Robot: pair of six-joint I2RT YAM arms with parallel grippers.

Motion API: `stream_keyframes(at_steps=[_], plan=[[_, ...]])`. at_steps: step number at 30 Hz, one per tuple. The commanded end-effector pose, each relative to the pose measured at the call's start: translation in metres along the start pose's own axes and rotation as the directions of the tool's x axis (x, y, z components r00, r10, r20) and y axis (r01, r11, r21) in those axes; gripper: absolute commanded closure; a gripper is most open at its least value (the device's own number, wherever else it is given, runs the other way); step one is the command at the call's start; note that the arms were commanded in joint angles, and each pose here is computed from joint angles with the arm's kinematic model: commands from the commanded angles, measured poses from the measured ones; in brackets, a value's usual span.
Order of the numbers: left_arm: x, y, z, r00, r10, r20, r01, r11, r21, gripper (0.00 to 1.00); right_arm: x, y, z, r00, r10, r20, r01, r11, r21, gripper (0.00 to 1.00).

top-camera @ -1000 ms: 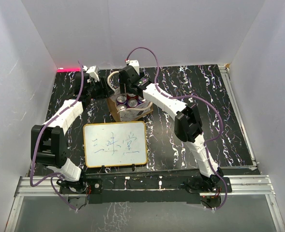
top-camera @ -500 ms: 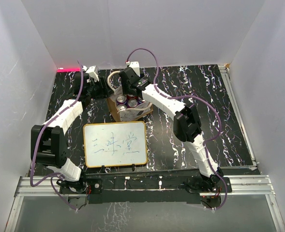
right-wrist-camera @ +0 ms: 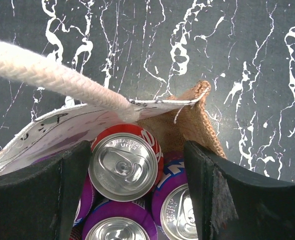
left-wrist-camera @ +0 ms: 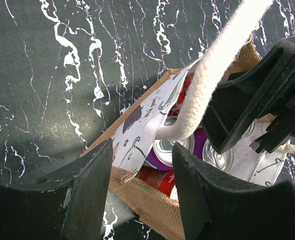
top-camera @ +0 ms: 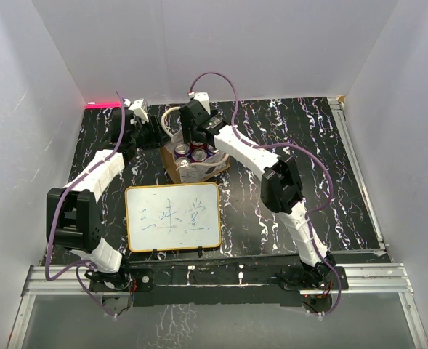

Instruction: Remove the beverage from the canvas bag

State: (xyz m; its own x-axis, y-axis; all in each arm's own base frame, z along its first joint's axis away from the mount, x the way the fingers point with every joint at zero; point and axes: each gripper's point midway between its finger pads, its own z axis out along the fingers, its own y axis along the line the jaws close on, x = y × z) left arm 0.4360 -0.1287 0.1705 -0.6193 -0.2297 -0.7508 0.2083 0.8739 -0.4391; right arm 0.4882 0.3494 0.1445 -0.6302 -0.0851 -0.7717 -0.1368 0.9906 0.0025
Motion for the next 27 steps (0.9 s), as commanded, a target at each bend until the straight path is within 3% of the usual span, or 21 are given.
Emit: stream_keyframes(at_steps=[1,9,19,27], plan=[[-0.018,-0.008,-0.004,0.999,0.01,0.039,-0.011,1.0,0.029,0.51,-0.033,0.012,-0.023,0.998,0.007,0.067,-0.002,0.997,-0.074,0.23],[-0.016,-0.009,-0.002,0.999,0.007,0.033,-0.008,0.999,0.033,0.52,-0.032,0.014,-0.023,0.998,-0.003,0.07,0.009,0.997,-0.082,0.26],[-0.017,-0.008,-0.003,0.999,0.008,0.036,-0.009,1.0,0.029,0.52,0.013,-0.002,-0.002,0.996,-0.077,-0.044,0.077,0.997,0.006,0.32],[-0.017,-0.008,-0.004,0.999,0.008,0.035,-0.009,1.0,0.028,0.52,0.032,-0.011,0.0,0.98,-0.177,-0.096,0.177,0.984,-0.004,0.28]])
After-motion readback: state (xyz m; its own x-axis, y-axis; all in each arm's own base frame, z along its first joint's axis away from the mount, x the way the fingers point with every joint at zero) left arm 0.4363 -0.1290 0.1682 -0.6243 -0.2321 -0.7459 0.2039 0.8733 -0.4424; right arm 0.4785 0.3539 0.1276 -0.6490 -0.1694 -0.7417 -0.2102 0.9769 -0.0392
